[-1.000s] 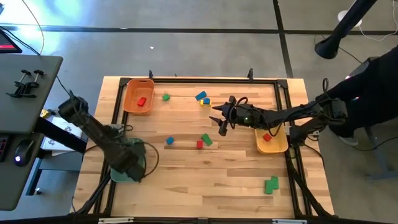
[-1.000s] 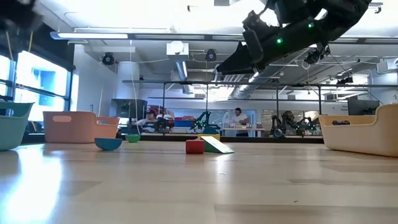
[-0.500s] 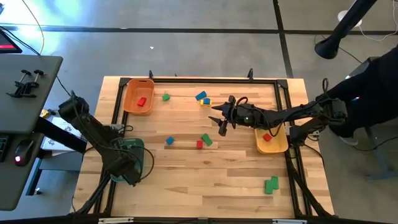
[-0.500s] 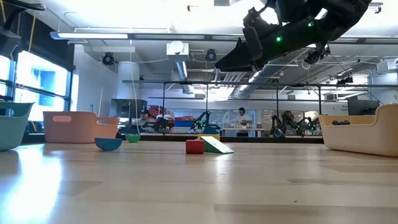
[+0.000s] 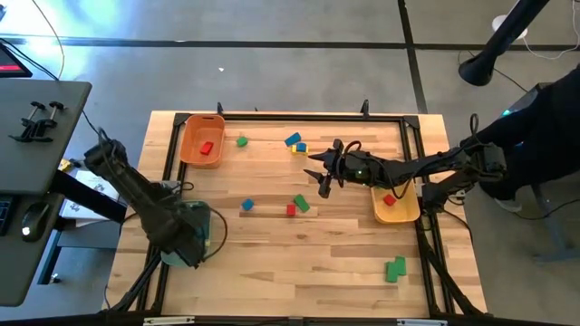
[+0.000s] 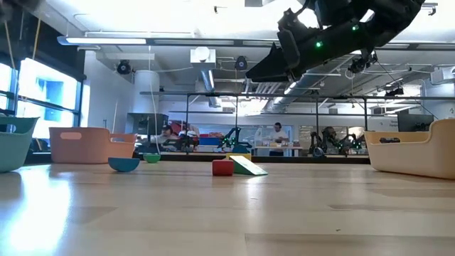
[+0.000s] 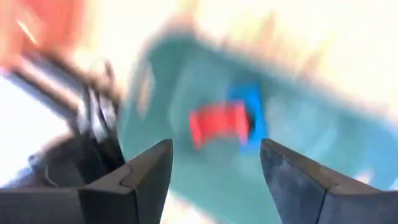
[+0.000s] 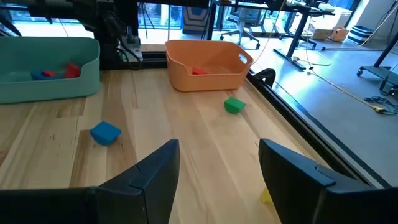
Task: Sort blocks by size
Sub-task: Put the green triangle block into the orange bin
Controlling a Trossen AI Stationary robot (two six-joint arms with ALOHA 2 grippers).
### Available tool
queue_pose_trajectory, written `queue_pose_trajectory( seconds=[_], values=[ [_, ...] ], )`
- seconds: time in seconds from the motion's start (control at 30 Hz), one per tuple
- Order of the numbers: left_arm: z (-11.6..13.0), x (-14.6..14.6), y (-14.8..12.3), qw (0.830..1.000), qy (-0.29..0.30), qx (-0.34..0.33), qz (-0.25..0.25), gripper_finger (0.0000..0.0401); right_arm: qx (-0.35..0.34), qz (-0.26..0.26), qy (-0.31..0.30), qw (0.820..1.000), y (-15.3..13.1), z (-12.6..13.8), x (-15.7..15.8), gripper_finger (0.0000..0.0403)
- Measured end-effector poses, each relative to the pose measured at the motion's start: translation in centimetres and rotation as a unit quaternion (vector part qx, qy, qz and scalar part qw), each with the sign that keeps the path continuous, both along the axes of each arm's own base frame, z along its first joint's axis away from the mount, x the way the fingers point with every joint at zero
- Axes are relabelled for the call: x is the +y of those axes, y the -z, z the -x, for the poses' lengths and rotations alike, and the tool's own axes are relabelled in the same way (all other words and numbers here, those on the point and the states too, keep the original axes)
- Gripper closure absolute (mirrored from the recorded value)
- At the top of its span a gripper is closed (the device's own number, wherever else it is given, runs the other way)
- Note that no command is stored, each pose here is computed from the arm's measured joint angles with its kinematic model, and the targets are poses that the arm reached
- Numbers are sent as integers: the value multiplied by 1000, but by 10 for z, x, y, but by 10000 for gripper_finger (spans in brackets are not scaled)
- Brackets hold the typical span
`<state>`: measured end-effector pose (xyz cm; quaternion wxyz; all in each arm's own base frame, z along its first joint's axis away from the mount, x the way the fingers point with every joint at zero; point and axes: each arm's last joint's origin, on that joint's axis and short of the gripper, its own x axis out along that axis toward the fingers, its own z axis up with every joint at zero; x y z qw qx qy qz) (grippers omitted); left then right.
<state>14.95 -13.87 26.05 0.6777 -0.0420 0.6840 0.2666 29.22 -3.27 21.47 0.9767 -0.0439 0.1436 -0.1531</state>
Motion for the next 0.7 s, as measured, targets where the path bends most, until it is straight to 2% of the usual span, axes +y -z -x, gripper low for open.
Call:
queue_pose_trajectory(
  seconds=[0.07, 0.13, 0.23, 0.27, 0.43, 0.6, 0.7],
  values=[
    [-11, 3, -15, 996, 8, -78, -37, 178, 1, 0, 0, 1000, 0, 0, 0, 188],
    [-24, 4, -24, 987, 47, -144, -62, 182, 1, 0, 0, 1000, 0, 0, 0, 188],
    [-44, 7, -26, 962, 125, -214, -113, 185, 6, -1, -1, 1000, 1, 0, 0, 188],
    [-51, 8, -25, 955, 133, -233, -123, 185, 7, -4, -3, 1000, 1, 0, 0, 188],
    [-82, 47, -6, 948, 42, -276, -153, 185, 19, -22, -20, 999, 4, 1, 2, 188],
    [-89, 84, 25, 963, -4, -228, -144, 175, 43, -41, -22, 998, 10, 2, 7, 188],
    [-90, 99, 39, 965, -25, -218, -143, 160, 61, -46, -26, 997, 13, 3, 11, 188]
  ],
)
